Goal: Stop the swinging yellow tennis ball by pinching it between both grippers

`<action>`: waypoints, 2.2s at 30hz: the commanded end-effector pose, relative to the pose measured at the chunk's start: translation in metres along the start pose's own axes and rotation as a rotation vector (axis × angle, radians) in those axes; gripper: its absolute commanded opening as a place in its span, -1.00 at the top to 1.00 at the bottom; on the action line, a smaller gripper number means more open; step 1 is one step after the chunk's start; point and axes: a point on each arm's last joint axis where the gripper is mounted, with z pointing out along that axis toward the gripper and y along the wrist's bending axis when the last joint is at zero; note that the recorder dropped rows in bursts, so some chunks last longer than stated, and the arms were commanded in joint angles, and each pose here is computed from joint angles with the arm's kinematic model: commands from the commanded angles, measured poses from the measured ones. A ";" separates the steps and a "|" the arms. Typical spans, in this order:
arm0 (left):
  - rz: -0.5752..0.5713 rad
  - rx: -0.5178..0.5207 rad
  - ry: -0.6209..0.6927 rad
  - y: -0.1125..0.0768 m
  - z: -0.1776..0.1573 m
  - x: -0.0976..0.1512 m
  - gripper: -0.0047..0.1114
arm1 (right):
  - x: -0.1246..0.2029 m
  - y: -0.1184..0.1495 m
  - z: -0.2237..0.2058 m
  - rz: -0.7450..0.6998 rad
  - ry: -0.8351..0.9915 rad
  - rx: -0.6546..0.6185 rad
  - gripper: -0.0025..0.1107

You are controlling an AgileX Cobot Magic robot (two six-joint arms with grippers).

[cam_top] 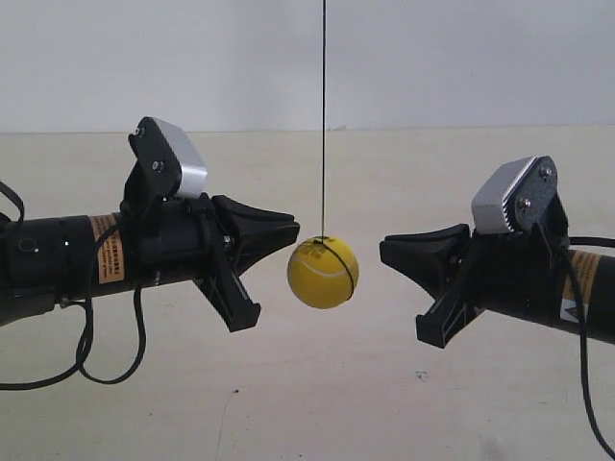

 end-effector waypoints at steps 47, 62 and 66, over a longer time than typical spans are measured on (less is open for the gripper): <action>0.033 0.064 0.040 -0.003 0.007 0.005 0.84 | -0.004 0.008 0.000 -0.010 -0.038 -0.088 0.96; 0.027 0.072 0.022 -0.004 0.007 0.004 0.84 | -0.003 0.008 0.000 -0.009 -0.029 -0.080 0.96; 0.027 0.073 0.020 -0.004 0.007 0.004 0.84 | -0.003 0.008 0.000 -0.006 -0.026 -0.081 0.96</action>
